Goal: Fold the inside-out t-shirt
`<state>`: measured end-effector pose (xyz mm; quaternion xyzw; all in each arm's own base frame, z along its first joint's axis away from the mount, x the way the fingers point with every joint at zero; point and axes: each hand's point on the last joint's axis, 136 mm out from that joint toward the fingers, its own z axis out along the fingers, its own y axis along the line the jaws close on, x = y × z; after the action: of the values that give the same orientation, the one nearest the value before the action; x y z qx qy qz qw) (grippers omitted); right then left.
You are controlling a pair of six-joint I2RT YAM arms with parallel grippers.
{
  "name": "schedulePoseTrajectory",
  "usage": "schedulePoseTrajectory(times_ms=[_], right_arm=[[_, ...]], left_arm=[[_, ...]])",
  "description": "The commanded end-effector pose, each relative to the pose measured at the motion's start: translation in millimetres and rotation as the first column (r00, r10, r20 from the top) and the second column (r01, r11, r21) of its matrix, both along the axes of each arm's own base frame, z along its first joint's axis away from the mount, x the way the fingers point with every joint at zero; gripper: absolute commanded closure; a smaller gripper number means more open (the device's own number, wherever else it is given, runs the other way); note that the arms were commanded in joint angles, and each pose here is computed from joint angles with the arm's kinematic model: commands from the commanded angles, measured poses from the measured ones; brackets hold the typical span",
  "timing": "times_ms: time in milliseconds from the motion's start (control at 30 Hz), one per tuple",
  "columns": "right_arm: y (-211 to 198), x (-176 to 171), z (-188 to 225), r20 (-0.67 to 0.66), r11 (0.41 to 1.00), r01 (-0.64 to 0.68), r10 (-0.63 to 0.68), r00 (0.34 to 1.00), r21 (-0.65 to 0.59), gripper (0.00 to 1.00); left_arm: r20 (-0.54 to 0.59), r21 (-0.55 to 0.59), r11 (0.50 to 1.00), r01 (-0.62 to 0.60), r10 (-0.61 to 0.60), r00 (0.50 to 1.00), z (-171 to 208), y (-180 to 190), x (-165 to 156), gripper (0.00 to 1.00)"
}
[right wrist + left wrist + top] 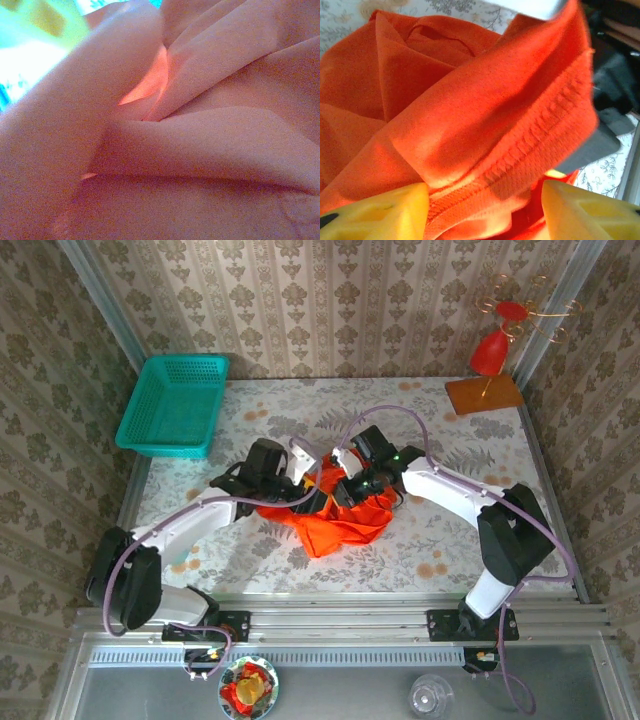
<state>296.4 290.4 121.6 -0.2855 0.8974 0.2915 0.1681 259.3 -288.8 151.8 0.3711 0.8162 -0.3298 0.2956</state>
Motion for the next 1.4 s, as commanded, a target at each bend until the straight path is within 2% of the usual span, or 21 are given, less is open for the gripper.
schedulePoseTrajectory(times_ms=[0,200,267,467,600,700,833,900,967,1000,1067,1167,1233,1300,1367], right_arm=[[8.9,-6.5,7.5,-0.011,0.998,-0.049,0.05,0.999,0.028,1.0],[3.7,-14.1,2.4,-0.008,0.998,-0.068,0.068,0.998,-0.009,1.0],[1.2,-17.6,2.2,0.009,0.997,-0.077,0.077,0.997,-0.024,1.0],[-7.8,-28.1,10.2,0.057,0.997,-0.076,0.077,0.995,-0.025,1.0],[-24.4,-30.1,14.2,0.11,0.996,-0.043,0.051,0.993,-0.076,1.0],[-46.9,-29.7,17.8,0.159,0.99,0.019,0.003,0.987,-0.14,1.0],[-77.1,-21.8,35.6,0.262,0.979,0.139,-0.096,0.96,-0.151,1.0],[-98.6,-14.0,41.3,0.309,0.957,0.238,-0.178,0.934,-0.168,1.0],[-127.9,-5.8,47.3,0.354,0.907,0.37,-0.285,0.891,-0.201,1.0],[-142.7,-2.6,48.2,0.368,0.873,0.436,-0.339,0.865,-0.219,1.0],[-179.2,1.7,47.6,0.388,0.77,0.58,-0.466,0.795,-0.266,1.0],[-211.4,-0.7,34.7,0.368,0.658,0.681,-0.576,0.73,-0.322,1.0],[-212.9,-3.8,24.0,0.33,0.647,0.681,-0.596,0.732,-0.342,1.0],[-203.9,-4.8,18.3,0.281,0.675,0.655,-0.592,0.756,-0.341,1.0],[-192.0,-5.3,17.0,0.233,0.701,0.631,-0.588,0.775,-0.332,0.9]], left_arm=[[0.079,0.018,0.999,-0.03,0.028,0.996,12.8,-2.3,18.9,0.51],[0.123,0.02,0.993,-0.12,0.117,0.986,24.9,3.6,40.7,0.93],[0.106,0.039,0.986,-0.164,0.159,0.982,21.0,8.1,50.7,1.0],[-0.044,0.104,0.947,-0.303,0.309,0.95,-12.0,35.4,81.6,1.0],[-0.116,0.154,0.915,-0.372,0.391,0.913,-38.1,56.3,87.8,1.0],[-0.194,0.122,0.867,-0.482,0.498,0.846,-49.3,90.2,99.1,1.0],[-0.244,0.117,0.804,-0.584,0.593,0.767,-57.2,130.1,99.4,1.0],[-0.251,0.121,0.777,-0.618,0.626,0.738,-58.6,147.1,96.3,1.0],[-0.261,0.132,0.748,-0.651,0.66,0.705,-61.5,164.0,90.8,1.0],[-0.264,0.134,0.736,-0.663,0.672,0.692,-61.9,170.3,88.3,1.0],[-0.274,0.153,0.706,-0.692,0.703,0.657,-67.4,184.4,80.7,1.0],[-0.293,0.17,0.682,-0.712,0.724,0.624,-75.9,196.2,71.6,1.0],[-0.307,0.181,0.679,-0.712,0.726,0.615,-81.4,198.1,66.7,1.0],[-0.32,0.173,0.691,-0.702,0.713,0.623,-81.4,194.2,63.5,1.0],[-0.327,0.162,0.717,-0.678,0.687,0.649,-75.5,186.2,61.6,0.98]])
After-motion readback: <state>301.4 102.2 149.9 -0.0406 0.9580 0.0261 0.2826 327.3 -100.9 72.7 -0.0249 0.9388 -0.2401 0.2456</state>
